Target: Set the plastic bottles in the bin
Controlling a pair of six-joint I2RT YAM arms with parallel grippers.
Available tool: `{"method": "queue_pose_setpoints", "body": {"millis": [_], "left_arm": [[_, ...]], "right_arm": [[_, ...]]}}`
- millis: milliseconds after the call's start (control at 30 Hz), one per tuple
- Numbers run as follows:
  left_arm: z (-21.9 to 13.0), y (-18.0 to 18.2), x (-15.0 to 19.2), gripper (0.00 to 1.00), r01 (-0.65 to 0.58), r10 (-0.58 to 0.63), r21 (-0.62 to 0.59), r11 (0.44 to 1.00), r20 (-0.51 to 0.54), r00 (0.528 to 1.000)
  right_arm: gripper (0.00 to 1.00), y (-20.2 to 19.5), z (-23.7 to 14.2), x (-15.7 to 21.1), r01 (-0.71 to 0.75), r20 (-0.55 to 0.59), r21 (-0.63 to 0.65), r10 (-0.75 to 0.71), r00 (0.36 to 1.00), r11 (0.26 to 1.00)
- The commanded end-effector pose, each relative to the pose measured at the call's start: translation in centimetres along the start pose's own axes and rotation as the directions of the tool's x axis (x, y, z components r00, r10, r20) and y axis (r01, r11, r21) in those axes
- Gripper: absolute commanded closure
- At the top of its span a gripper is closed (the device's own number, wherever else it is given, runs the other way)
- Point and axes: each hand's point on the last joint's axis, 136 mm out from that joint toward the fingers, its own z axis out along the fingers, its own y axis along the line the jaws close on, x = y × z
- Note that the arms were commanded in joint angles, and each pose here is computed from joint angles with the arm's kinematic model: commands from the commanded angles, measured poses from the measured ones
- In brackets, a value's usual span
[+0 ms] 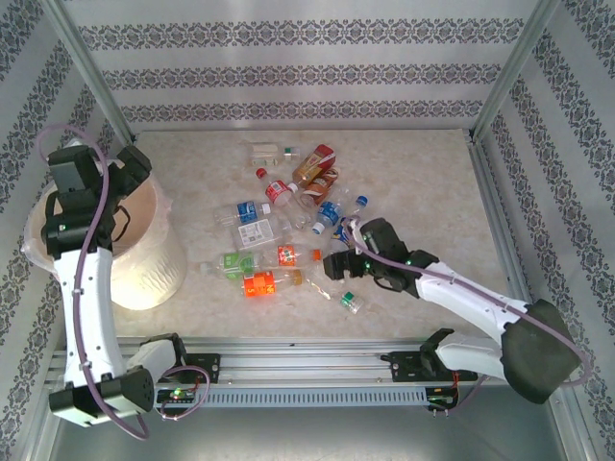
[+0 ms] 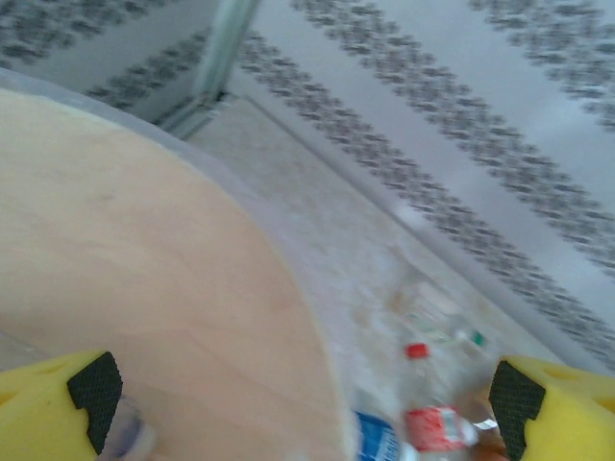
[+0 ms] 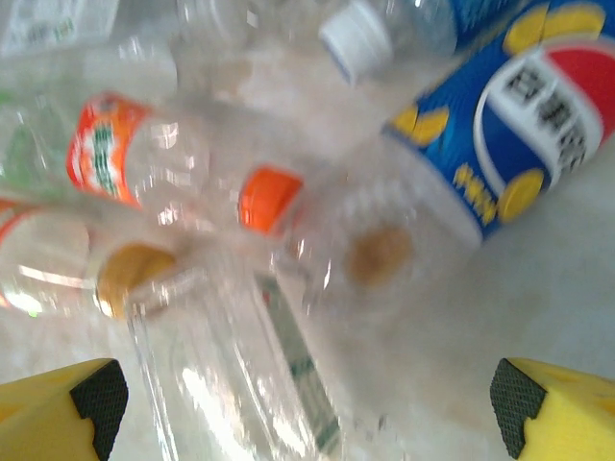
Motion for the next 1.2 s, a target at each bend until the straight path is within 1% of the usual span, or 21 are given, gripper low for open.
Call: {"method": "queue_pose_setpoints", "body": {"millis": [0, 67, 133, 267, 367, 467, 600, 667, 800, 900, 1067, 1133, 1167], "left_arm": [[-0.5, -4.9, 0.8, 0.00, 0.043, -0.028, 0.275, 0.961, -0.058, 0.998], [-0.7, -7.4, 1.6, 0.00, 0.067, -0.033, 0.395, 0.916, -0.093, 0.995], [-0.5, -9.6, 3.0, 0.00, 0.077, -0.022, 0.457, 0.886, -0.126, 0.992], [-0.3, -14.7, 6.6, 0.00, 0.060, 0.057, 0.581, 0.811, -0.181, 0.982], [0.2, -18.0, 9.2, 0.00, 0.084, 0.091, 0.657, 0.749, -0.228, 0.969], [1.3, -20.3, 12.0, 0.00, 0.093, 0.137, 0.682, 0.726, -0.275, 0.952], [2.3, -22.1, 15.1, 0.00, 0.074, 0.208, 0.684, 0.726, -0.320, 0.924], [2.8, -22.5, 16.0, 0.00, 0.067, 0.225, 0.680, 0.730, -0.332, 0.916], [3.6, -22.3, 16.7, 0.00, 0.067, 0.226, 0.666, 0.743, -0.344, 0.911], [4.2, -21.8, 17.3, 0.00, 0.062, 0.225, 0.646, 0.761, -0.353, 0.908], [4.8, -21.3, 18.1, 0.00, 0.062, 0.227, 0.631, 0.773, -0.367, 0.902], [5.1, -21.1, 18.4, 0.00, 0.063, 0.225, 0.623, 0.780, -0.373, 0.900], [5.2, -21.0, 18.5, 0.00, 0.062, 0.225, 0.619, 0.783, -0.375, 0.899]], "right_arm": [[0.02, -0.8, -0.5, 2.2, 0.032, -0.021, 0.101, -0.030, 0.999, 0.994], [0.02, -1.0, -0.3, 3.4, 0.053, -0.040, 0.122, -0.048, 0.998, 0.991], [0.03, -0.9, 0.2, 4.4, 0.053, -0.062, 0.112, -0.046, 0.997, 0.992], [0.04, -0.2, 1.0, 6.1, 0.086, -0.109, 0.087, -0.076, 0.991, 0.992], [0.04, -0.1, 1.4, 7.3, 0.123, -0.134, 0.087, -0.111, 0.985, 0.989], [0.04, 0.0, 1.6, 8.0, 0.148, -0.150, 0.098, -0.132, 0.980, 0.984], [0.06, -0.1, 1.6, 8.5, 0.190, -0.151, 0.119, -0.172, 0.973, 0.974], [0.10, -0.6, 1.7, 8.9, 0.196, -0.160, 0.150, -0.171, 0.972, 0.969], [0.15, -1.3, 2.0, 9.3, 0.183, -0.169, 0.196, -0.150, 0.974, 0.963], [0.19, -1.2, 2.4, 9.7, 0.194, -0.180, 0.193, -0.160, 0.971, 0.962], [0.26, -1.2, 3.0, 10.2, 0.210, -0.203, 0.189, -0.171, 0.964, 0.959], [0.33, -1.1, 3.1, 10.3, 0.224, -0.215, 0.186, -0.183, 0.959, 0.957], [0.35, -1.0, 3.1, 10.2, 0.228, -0.213, 0.182, -0.188, 0.959, 0.956]]}}
